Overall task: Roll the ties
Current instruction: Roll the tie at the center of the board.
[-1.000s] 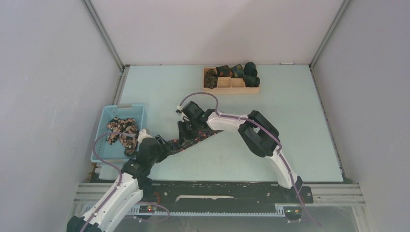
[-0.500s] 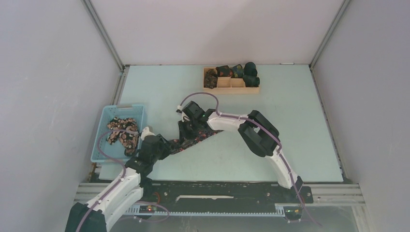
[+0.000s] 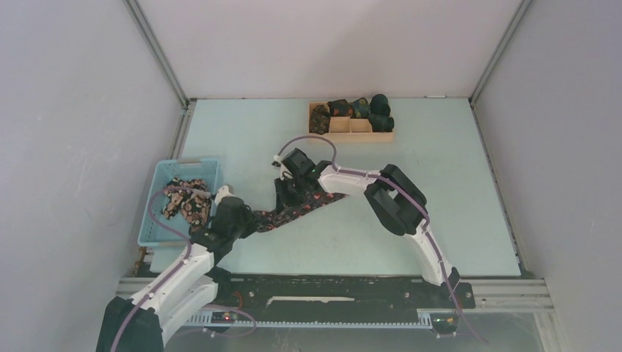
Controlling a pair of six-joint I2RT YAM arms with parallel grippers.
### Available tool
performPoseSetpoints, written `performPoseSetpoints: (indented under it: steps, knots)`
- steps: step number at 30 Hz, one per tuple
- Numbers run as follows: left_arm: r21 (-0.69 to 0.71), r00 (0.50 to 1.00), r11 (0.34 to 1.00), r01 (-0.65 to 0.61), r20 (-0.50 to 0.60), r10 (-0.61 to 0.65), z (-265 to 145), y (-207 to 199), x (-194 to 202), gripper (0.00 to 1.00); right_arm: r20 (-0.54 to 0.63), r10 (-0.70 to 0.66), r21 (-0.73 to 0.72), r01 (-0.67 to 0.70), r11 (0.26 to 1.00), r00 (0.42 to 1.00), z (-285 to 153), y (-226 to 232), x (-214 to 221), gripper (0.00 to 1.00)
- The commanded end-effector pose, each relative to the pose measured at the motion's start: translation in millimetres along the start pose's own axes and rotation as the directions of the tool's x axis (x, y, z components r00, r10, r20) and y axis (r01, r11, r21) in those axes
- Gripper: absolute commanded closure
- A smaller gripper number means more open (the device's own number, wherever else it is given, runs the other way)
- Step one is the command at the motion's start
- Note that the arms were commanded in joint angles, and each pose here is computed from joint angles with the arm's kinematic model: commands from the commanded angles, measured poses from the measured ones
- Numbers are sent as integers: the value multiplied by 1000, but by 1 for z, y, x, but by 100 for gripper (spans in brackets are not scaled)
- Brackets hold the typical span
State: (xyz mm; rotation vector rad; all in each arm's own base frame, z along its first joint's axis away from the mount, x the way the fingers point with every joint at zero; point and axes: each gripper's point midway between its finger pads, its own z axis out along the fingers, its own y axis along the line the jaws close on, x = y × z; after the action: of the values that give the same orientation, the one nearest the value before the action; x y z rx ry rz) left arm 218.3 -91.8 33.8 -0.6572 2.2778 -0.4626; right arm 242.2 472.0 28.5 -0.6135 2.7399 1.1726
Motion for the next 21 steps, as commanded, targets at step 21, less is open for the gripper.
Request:
performPoseSetpoints:
  steps: [21]
  knots:
    - [-77,976,973,-217,-48,214,2,-12,-22,100,136,54,388,-103,916,989,-67,-109,-43,88]
